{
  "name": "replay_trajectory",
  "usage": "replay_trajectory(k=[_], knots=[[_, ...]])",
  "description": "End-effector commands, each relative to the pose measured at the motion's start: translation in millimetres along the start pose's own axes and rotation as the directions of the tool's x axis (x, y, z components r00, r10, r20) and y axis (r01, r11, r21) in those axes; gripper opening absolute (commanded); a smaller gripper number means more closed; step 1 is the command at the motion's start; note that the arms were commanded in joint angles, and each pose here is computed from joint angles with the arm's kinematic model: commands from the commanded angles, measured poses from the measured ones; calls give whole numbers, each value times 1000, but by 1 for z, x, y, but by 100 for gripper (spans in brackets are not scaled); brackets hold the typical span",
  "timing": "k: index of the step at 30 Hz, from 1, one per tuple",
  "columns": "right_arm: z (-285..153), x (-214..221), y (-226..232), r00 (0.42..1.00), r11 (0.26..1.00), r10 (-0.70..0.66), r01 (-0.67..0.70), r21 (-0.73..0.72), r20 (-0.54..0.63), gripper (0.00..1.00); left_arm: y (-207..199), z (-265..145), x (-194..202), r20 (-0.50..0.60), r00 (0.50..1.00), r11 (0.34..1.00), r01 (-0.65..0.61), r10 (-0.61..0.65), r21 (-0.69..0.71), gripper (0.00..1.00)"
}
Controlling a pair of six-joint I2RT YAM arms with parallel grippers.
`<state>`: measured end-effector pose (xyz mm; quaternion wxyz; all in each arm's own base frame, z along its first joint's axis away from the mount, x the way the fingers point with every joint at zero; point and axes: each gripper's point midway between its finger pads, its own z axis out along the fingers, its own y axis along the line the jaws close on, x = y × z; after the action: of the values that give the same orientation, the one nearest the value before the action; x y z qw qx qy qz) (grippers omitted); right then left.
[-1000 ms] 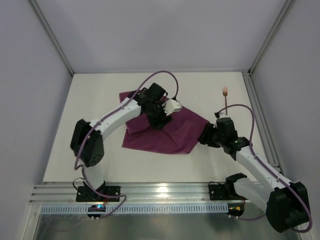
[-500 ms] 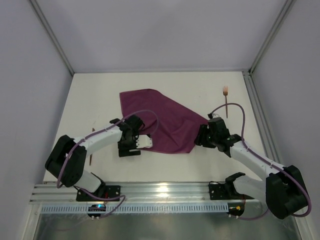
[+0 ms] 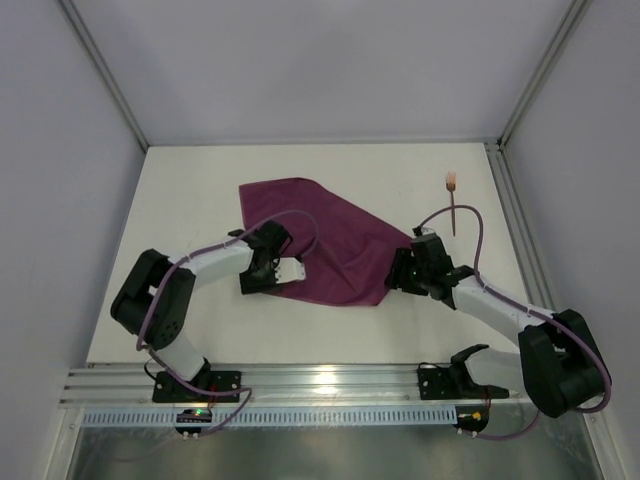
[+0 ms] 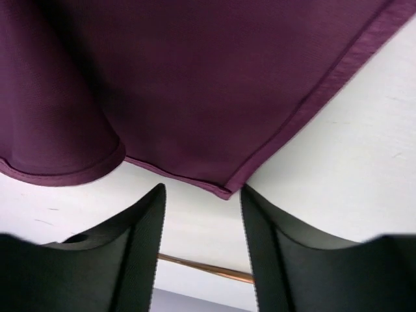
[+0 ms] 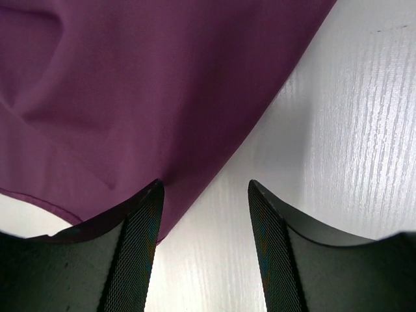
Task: Fold the napkin into a case and place the utensils inside
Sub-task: Pick up the crumpled napkin from the center of the board.
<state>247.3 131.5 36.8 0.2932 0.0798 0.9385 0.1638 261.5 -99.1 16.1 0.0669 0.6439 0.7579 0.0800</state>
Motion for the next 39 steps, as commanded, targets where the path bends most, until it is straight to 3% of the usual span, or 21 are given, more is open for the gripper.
replay_trajectory(k=[1, 2, 3, 5, 6, 8, 9, 13, 18, 20, 24, 30, 35, 39], knots=[[11, -11, 0, 998, 1000, 23, -24, 14, 50, 59, 3, 29, -4, 20, 999, 1000, 28, -28, -3, 49], [16, -7, -2, 999, 999, 25, -26, 23, 32, 59, 3, 29, -4, 26, 999, 999, 38, -38, -3, 42], [19, -7, -1, 999, 999, 28, -29, 18, 28, 59, 6, 29, -6, 37, 998, 999, 50, -50, -13, 26], [27, -3, 6, 999, 999, 36, -36, -16, 5, 59, 10, 25, -8, 60, 995, 996, 83, -81, -38, 4], [30, -3, 9, 999, 999, 42, -42, -29, -1, 57, 13, 24, -9, 67, 993, 994, 98, -94, -49, 0], [38, -8, 14, 999, 998, 46, -47, -36, -6, 50, 21, 19, -13, 101, 987, 988, 131, -122, -85, 0], [40, -9, 15, 999, 998, 49, -49, -40, -7, 36, 25, 16, -15, 116, 982, 982, 159, -147, -99, 0], [40, -29, 22, 998, 999, 36, -34, -42, 52, 4, 44, -10, -22, 207, 955, 955, 249, -214, -163, 0], [4, -61, 20, 991, 999, -41, 38, 28, 124, 4, 49, -51, -21, 257, 933, 937, 300, -250, -178, 0], [-21, -78, 23, 981, 997, -74, 68, 38, 182, 4, 46, -62, -20, 259, 928, 936, 313, -267, -159, 0], [-79, -95, 23, 967, 984, -166, 151, 90, 191, 4, 37, -83, -22, 304, 913, 939, 320, -271, -124, 0], [-153, -112, 48, 945, 966, -258, 259, 26, 201, 4, 34, -114, -23, 342, 889, 930, 355, -304, -96, 0], [-135, -104, 73, 940, 936, -339, 341, -86, 34, 4, 44, -121, -19, 334, 882, 907, 397, -333, -142, 0], [-66, -100, 93, 922, 924, -367, 347, -160, -121, 4, 63, -113, -11, 324, 869, 870, 450, -374, -203, 0]])
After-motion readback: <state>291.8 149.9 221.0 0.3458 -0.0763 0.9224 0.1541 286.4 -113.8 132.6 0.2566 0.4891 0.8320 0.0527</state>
